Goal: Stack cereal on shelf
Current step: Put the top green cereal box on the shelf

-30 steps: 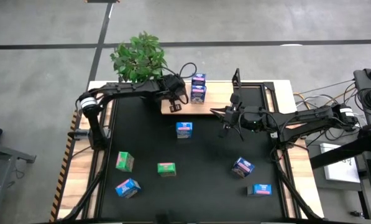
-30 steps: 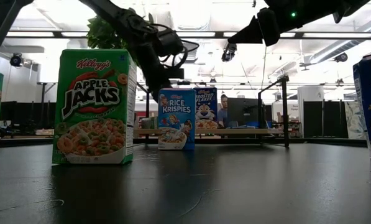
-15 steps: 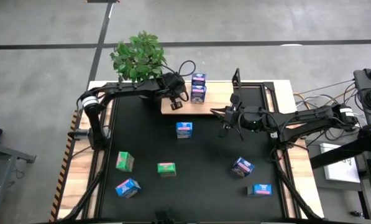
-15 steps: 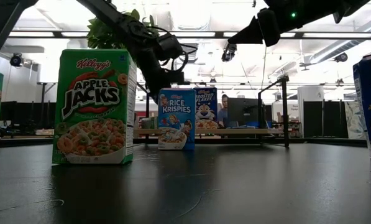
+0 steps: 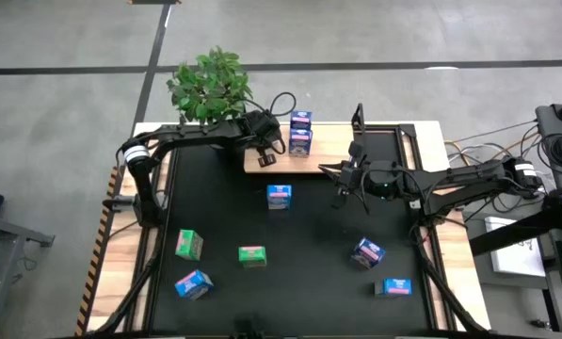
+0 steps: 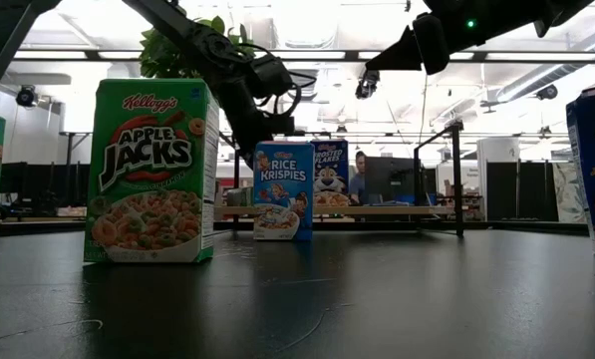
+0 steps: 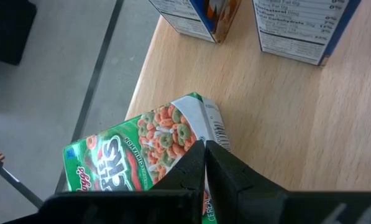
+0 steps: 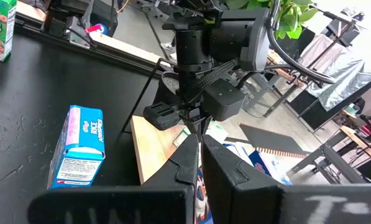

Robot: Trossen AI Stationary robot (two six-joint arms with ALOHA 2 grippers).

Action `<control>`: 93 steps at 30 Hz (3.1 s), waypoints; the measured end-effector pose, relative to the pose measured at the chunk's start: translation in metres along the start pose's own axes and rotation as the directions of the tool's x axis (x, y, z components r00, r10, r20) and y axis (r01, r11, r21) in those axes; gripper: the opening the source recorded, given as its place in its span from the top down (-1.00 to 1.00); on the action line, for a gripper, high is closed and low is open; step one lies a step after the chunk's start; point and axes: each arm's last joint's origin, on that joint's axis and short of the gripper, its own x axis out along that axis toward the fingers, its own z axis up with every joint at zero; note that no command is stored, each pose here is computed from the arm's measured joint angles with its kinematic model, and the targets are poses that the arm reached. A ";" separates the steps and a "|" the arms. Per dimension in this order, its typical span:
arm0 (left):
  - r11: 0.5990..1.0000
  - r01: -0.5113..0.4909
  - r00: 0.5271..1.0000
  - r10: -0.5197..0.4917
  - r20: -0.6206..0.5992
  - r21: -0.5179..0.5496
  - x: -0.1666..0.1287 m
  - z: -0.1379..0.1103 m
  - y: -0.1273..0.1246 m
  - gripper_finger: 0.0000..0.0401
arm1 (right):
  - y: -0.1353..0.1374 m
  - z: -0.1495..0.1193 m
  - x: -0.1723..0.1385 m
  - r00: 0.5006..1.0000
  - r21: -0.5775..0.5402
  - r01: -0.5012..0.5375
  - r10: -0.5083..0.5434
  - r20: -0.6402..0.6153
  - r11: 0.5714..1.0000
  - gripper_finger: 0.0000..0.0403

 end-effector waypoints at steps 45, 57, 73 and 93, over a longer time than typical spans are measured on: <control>0.994 0.108 0.994 -0.108 0.008 -0.018 -0.008 0.005 -0.031 1.00 | 0.000 0.000 0.000 1.000 0.000 0.000 0.000 0.000 1.000 0.95; 1.000 0.012 1.000 -0.012 -0.001 0.021 -0.018 0.009 -0.028 1.00 | 0.000 0.000 0.000 1.000 0.000 0.000 0.000 0.000 1.000 0.95; 0.999 0.009 1.000 -0.009 -0.005 0.041 -0.009 0.006 -0.015 1.00 | 0.000 0.000 0.000 1.000 -0.005 0.000 0.000 0.000 1.000 0.95; 0.986 0.165 0.986 -0.164 -0.036 0.009 -0.002 0.003 -0.036 1.00 | 0.000 0.000 0.000 1.000 -0.008 -0.001 0.001 0.000 1.000 0.95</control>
